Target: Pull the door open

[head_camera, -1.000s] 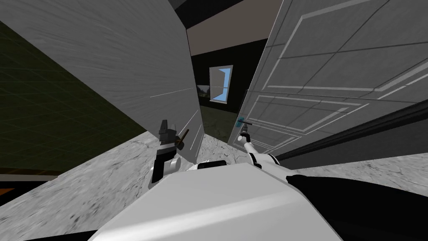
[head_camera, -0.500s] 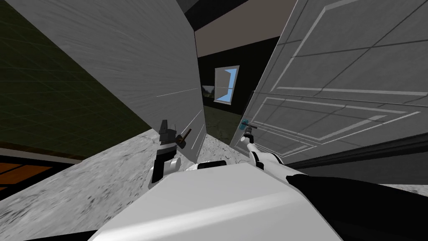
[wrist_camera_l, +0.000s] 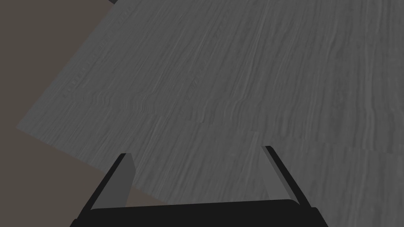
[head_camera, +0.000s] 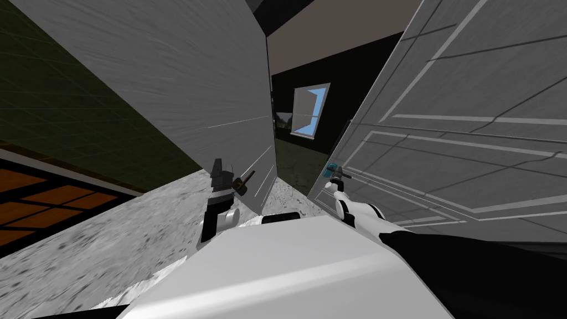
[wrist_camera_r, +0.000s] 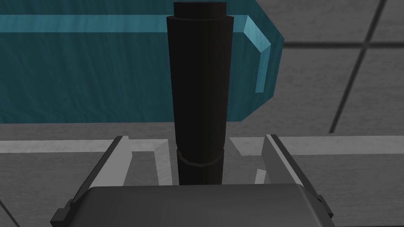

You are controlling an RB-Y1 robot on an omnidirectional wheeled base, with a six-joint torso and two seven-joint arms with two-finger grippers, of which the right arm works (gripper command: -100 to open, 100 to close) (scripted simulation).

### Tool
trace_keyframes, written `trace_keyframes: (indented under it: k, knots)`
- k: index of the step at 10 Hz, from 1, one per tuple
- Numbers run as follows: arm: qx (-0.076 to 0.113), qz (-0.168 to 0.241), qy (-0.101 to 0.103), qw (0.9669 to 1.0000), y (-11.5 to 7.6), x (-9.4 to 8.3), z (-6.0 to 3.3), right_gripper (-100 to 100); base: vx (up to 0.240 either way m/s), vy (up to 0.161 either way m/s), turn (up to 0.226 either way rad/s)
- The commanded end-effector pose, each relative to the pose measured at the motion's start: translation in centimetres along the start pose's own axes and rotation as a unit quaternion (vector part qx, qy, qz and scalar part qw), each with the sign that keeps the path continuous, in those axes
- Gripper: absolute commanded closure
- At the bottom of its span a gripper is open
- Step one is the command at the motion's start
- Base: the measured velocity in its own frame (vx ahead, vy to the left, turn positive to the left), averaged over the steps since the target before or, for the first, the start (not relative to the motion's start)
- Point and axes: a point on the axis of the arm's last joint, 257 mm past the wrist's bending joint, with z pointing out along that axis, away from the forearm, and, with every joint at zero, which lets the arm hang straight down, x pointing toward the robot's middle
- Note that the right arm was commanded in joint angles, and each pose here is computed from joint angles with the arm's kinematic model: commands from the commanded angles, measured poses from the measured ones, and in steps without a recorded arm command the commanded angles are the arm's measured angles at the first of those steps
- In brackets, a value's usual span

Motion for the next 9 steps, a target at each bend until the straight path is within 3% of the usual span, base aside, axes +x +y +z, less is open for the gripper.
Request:
trace_keyframes:
  k: [1,2,3,8,9]
  knots:
    - [0.001,-0.001,-0.001,1.0000,0.06,-0.02,-0.05,-100,-0.003,-0.004,-0.021]
    - [0.000,0.000,-0.001,1.0000,0.08,-0.05,-0.02,-100,0.000,0.000,0.000]
    - [0.000,0.000,-0.001,1.0000,0.08,-0.05,-0.02,100,0.000,0.000,0.000]
    - [0.000,0.000,-0.001,1.0000,0.08,-0.05,-0.02,100,0.000,0.000,0.000]
    - [0.002,0.000,0.010,0.9999,-0.08,0.85,-0.14,100,-0.121,0.018,0.028]
